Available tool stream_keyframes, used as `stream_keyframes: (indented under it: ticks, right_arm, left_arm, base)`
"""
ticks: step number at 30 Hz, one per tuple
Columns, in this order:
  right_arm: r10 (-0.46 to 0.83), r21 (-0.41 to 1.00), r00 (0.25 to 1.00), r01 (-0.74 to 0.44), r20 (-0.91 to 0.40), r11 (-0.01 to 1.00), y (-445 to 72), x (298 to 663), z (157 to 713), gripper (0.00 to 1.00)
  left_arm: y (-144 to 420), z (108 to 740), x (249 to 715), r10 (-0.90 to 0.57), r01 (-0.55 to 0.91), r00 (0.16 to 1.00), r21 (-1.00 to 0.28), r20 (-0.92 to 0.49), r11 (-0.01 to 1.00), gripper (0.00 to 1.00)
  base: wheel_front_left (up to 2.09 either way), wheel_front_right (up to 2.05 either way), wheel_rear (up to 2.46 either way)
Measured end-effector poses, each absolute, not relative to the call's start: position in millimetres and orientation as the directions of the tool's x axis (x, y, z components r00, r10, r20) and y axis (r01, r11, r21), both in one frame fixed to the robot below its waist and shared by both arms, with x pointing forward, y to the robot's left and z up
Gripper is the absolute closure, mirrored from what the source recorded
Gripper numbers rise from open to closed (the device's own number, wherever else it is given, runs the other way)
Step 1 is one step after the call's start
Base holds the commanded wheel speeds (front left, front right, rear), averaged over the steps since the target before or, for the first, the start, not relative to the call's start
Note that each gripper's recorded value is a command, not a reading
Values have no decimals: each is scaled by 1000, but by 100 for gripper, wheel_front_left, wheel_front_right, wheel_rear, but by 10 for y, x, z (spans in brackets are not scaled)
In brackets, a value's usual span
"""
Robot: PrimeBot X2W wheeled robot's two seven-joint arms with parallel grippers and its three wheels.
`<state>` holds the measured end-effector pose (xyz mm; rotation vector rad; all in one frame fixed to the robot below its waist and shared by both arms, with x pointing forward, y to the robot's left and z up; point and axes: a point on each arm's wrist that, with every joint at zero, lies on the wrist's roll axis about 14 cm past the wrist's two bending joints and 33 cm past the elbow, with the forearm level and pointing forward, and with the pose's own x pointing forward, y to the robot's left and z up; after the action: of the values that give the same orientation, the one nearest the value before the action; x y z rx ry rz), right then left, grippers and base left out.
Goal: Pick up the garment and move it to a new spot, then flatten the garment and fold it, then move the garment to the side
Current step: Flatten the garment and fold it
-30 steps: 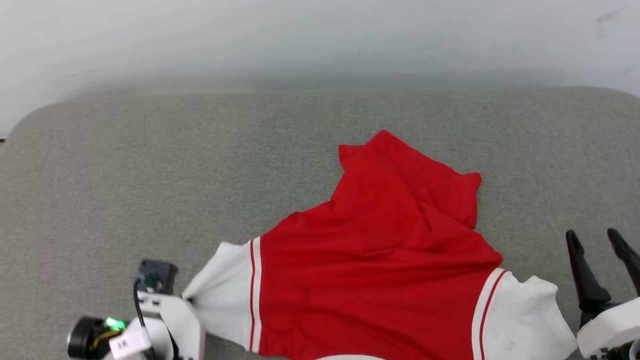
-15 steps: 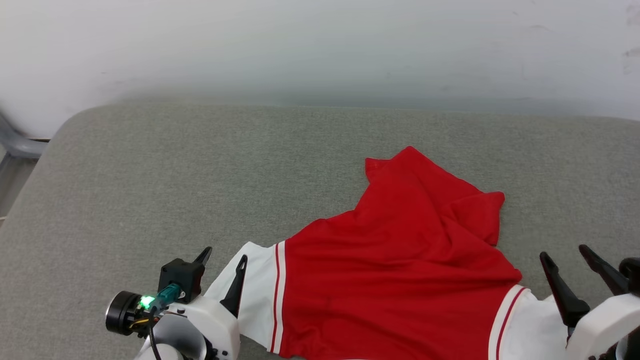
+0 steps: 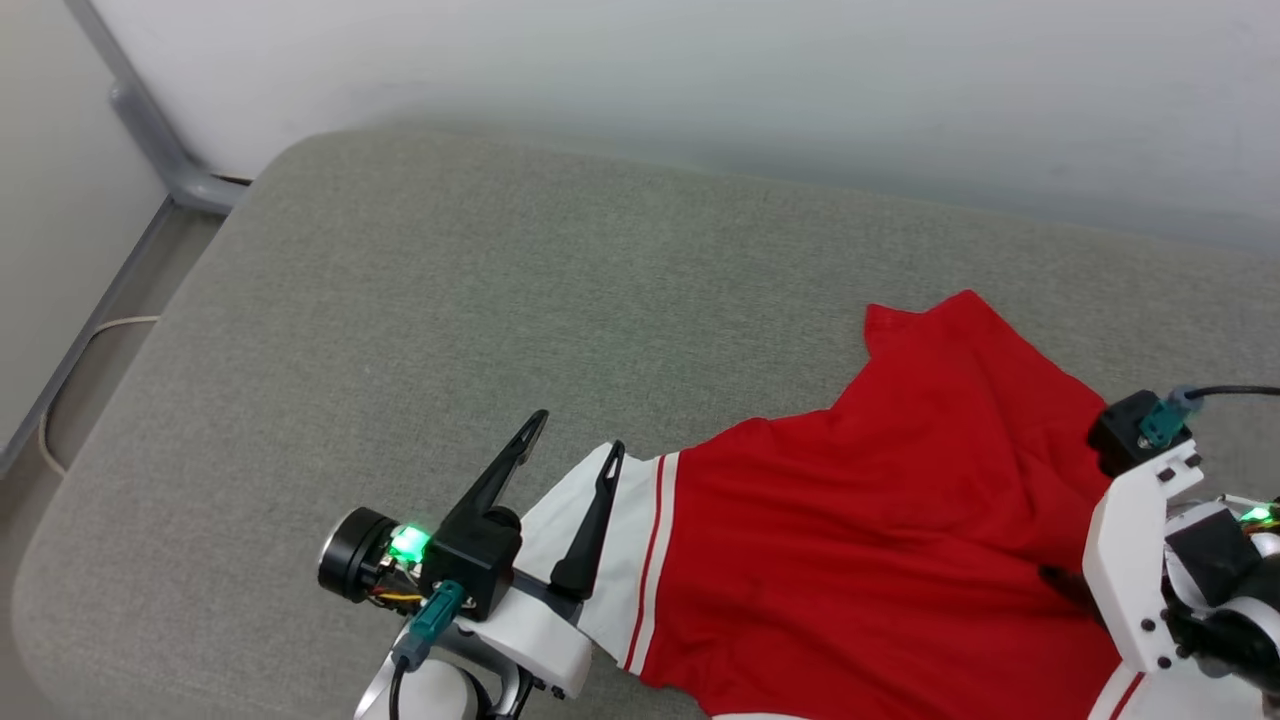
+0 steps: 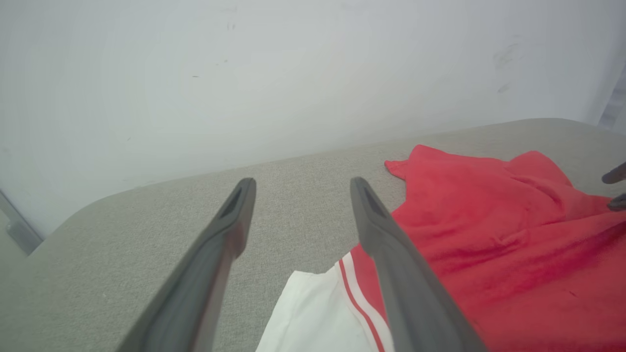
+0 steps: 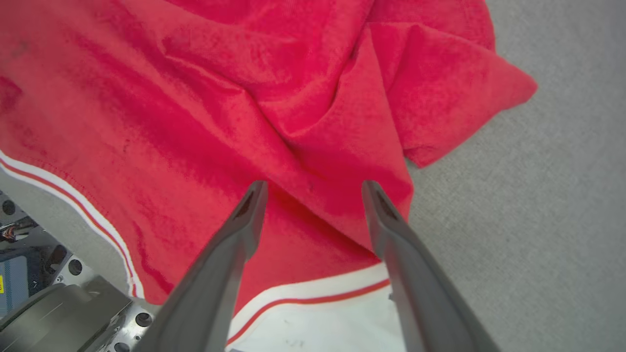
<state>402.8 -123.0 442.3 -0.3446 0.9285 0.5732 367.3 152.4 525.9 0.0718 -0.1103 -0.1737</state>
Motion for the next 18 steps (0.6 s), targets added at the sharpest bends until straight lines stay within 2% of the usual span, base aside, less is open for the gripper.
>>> stream_keyframes:
  ticks: [4, 16, 17, 18]
  right_arm:
    - [277, -11, 376, -611, -884, 792, -1163, 4131, 4247, 0]
    - [187, -44, 275, -662, -943, 748, -1097, 4344, 3672, 0]
    - [180, -51, 271, -670, -946, 741, -1101, 4349, 3650, 43]
    - [176, -58, 273, -675, -946, 735, -1108, 4364, 3636, 81]
  left_arm:
    - [1570, 5223, 3663, -154, 147, 984, 77, 94, 986, 0]
    - [1717, 5103, 3676, -96, 92, 994, 74, 52, 993, 0]
    - [1724, 5098, 3677, -94, 90, 994, 74, 50, 993, 0]
    - [1727, 5097, 3681, -93, 89, 994, 74, 50, 993, 0]
  base:
    - [0, 0, 0]
    - [0, 0, 0]
    - [0, 0, 0]
    - [0, 0, 0]
